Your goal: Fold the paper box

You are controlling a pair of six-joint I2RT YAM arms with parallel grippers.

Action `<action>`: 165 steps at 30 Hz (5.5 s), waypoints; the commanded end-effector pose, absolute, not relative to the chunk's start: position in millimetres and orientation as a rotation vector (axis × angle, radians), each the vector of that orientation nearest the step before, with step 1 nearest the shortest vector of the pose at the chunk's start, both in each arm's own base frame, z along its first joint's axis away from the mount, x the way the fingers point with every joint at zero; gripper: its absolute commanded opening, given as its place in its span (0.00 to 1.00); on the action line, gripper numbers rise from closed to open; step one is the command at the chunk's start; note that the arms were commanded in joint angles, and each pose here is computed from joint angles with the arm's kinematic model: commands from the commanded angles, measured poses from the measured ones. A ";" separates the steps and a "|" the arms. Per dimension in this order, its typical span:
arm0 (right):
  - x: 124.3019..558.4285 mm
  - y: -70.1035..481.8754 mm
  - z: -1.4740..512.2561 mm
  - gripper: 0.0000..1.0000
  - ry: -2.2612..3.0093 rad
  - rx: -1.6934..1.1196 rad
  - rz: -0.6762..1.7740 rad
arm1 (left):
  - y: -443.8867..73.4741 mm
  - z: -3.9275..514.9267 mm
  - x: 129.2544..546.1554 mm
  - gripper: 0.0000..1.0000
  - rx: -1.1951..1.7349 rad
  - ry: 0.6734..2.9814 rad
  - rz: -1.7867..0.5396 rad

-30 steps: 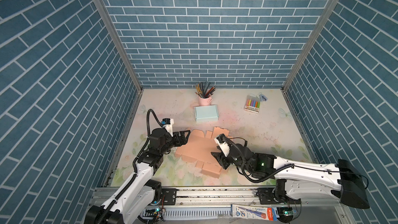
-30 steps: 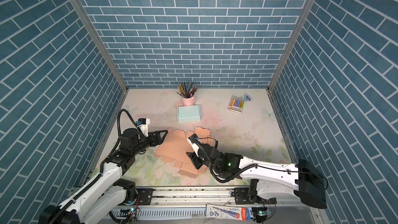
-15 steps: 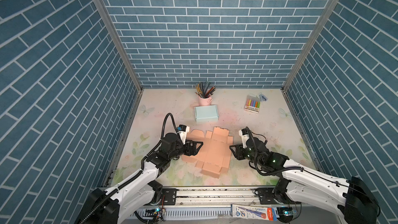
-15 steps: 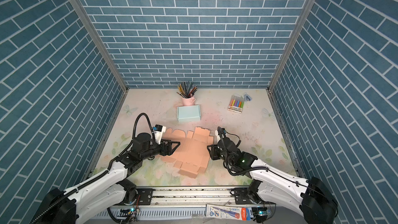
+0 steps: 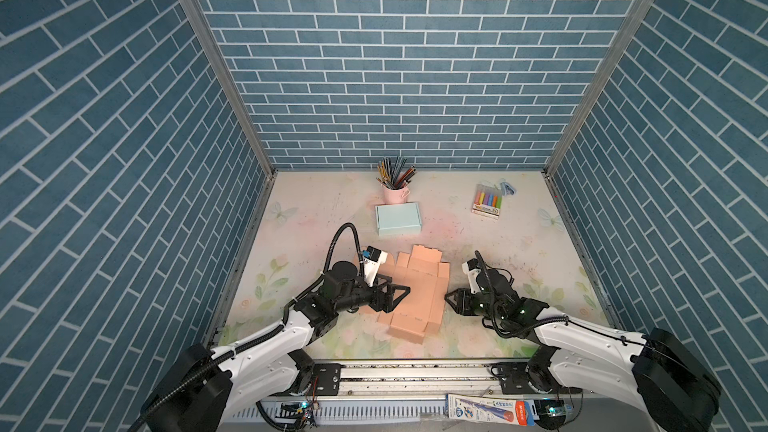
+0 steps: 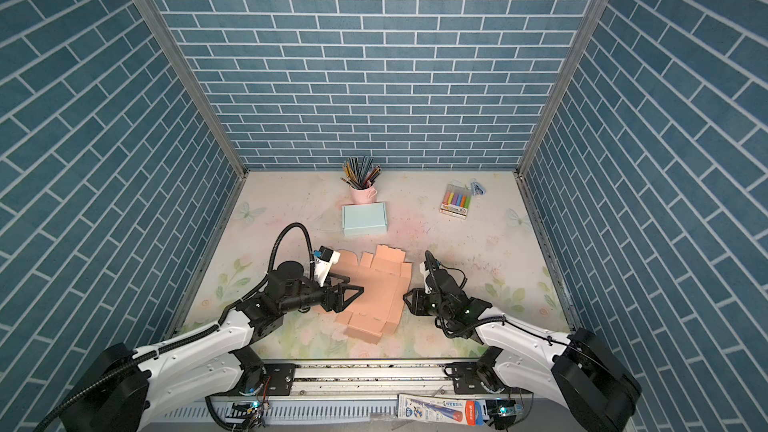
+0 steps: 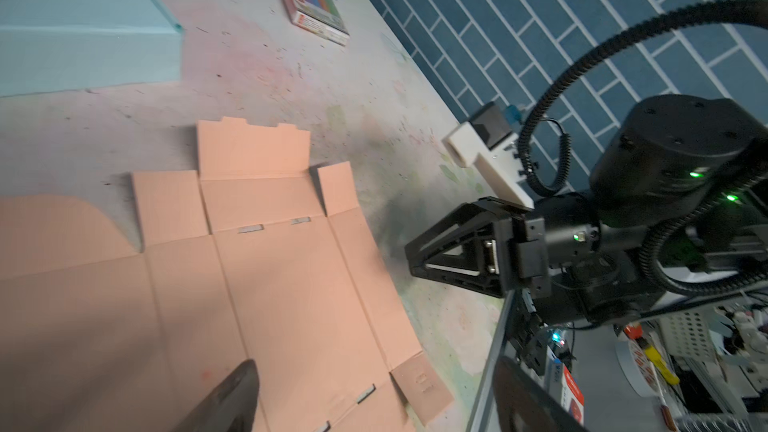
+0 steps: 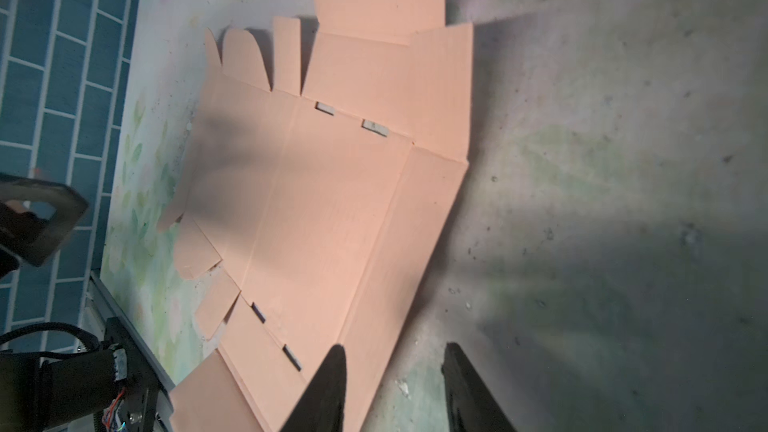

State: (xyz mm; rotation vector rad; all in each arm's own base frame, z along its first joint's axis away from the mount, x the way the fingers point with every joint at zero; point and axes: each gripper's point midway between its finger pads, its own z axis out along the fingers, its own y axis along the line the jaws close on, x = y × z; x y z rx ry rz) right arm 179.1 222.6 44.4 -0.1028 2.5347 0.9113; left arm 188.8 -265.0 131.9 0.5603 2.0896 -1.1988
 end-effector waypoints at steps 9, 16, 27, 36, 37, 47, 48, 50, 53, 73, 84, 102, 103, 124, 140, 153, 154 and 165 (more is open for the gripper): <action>187.9 230.0 39.2 0.39 2.513 -0.055 0.965 | -293.0 134.1 177.4 0.88 0.686 2.052 -1.232; 194.9 230.2 35.0 0.37 2.510 -0.037 0.939 | -290.2 131.1 179.7 0.88 0.665 2.063 -1.204; 201.6 241.2 28.6 0.35 2.502 -0.035 0.982 | -286.7 128.4 180.2 0.88 0.653 2.068 -1.187; 205.2 239.6 26.2 0.28 2.498 -0.006 0.979 | -282.6 126.7 181.9 0.88 0.635 2.068 -1.163; 205.9 237.6 26.8 0.27 2.493 0.003 0.974 | -282.6 126.8 181.7 0.88 0.636 2.067 -1.161; 210.1 229.2 35.8 0.21 2.444 -0.005 0.934 | -281.0 119.3 185.7 0.88 0.631 2.095 -1.122; 210.0 230.3 35.6 0.21 2.448 -0.013 0.937 | -280.9 119.2 186.3 0.88 0.629 2.097 -1.117; 209.6 233.0 33.3 0.21 2.465 -0.020 0.945 | -280.2 118.0 187.0 0.88 0.626 2.103 -1.107; 208.6 236.3 30.0 0.22 2.479 -0.011 0.974 | -279.1 118.5 187.7 0.89 0.623 2.102 -1.100; 220.6 242.2 28.7 0.17 2.467 0.043 1.064 | -270.2 112.4 194.5 0.88 0.594 2.124 -1.013; 223.7 239.2 38.3 0.05 2.446 0.028 1.086 | -266.0 124.1 202.1 0.88 0.559 2.089 -0.974; 226.6 199.6 27.2 0.02 2.674 -0.296 0.757 | -261.4 118.4 211.1 0.88 0.533 2.112 -0.907; 227.9 200.4 27.0 0.02 2.681 -0.315 0.749 | -262.0 118.0 211.1 0.88 0.536 2.115 -0.905; 229.0 204.4 49.2 0.50 2.521 -0.089 0.966 | -256.8 115.2 209.9 0.88 0.519 2.114 -0.895; 214.1 213.4 34.9 0.40 2.530 -0.073 1.119 | -260.1 117.2 210.5 0.88 0.523 2.106 -0.910; 215.4 213.1 29.9 0.17 2.538 -0.077 1.105 | -264.8 117.2 213.3 0.88 0.520 2.114 -0.921; 215.6 213.0 29.9 0.15 2.537 -0.077 1.103 | -266.0 116.9 214.4 0.85 0.520 2.117 -0.921; 215.0 213.4 31.1 0.05 2.534 -0.095 1.103 | -287.5 116.8 228.4 0.17 0.507 2.127 -0.968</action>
